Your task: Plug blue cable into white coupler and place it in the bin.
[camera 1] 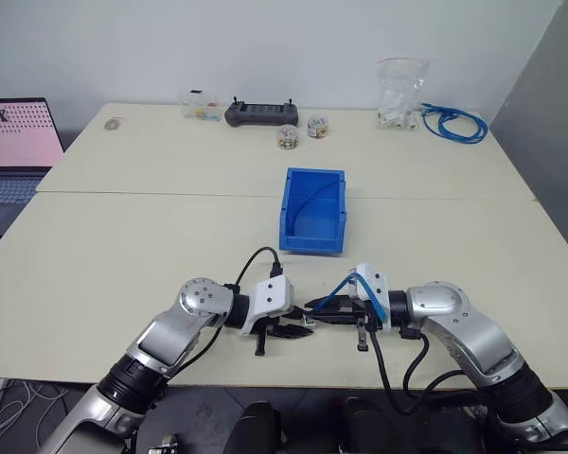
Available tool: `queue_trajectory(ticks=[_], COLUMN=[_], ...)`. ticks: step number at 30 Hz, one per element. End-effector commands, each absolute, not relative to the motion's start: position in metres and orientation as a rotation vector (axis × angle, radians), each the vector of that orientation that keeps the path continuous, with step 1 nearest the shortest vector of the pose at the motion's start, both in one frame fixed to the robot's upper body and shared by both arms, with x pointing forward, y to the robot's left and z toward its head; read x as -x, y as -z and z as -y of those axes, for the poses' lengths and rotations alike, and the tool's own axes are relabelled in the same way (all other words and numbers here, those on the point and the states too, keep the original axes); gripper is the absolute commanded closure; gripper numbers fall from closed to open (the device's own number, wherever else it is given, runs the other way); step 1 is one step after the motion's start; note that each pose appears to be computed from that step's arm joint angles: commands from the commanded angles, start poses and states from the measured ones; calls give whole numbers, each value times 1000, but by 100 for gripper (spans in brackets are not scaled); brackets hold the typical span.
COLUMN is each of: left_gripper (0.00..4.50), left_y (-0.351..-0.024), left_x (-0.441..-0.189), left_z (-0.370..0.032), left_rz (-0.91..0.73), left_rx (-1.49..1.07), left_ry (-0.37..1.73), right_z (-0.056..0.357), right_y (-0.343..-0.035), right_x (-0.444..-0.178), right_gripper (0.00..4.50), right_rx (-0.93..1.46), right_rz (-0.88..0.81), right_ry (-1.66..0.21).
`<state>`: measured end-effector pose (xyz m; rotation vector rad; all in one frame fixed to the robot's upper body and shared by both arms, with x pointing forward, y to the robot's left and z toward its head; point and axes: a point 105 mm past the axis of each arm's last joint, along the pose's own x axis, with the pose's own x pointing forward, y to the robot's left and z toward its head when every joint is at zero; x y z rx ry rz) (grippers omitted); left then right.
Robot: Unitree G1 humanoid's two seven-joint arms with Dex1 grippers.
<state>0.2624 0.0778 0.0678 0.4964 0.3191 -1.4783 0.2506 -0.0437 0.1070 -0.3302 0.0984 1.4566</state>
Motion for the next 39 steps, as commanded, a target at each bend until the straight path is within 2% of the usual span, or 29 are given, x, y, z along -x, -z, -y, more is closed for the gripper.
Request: queue_trajectory(ticks=[1,8,17,22,26,39], left_gripper=[367,367,370,370,370,370], left_y=[-59,-60,-60,-60,-61,-62], left_x=[-257,-255,-253,-253,-255,-257], left_z=[-77,-77,-78,-78,-76,-74], left_rz=[-350,-344,-338,-335,-330,-319], left_rx=[-495,-498,-501,-503,-506,-495], left_ry=[1490,1505,1512,1512,1506,1491], right_z=[46,47,29,26,29,34], right_y=[-88,-84,-95,-91,-72,-56], right_x=[-245,-249,-248,-246,-232,-235], right_gripper=[446,446,446,446,446,446], right_rx=[360,411,461,466,471,444], right_rz=[-182,-217,-203,-225,-320,-380], right_ry=[-1521,-1603,-1725,-1750,-1809,-1764])
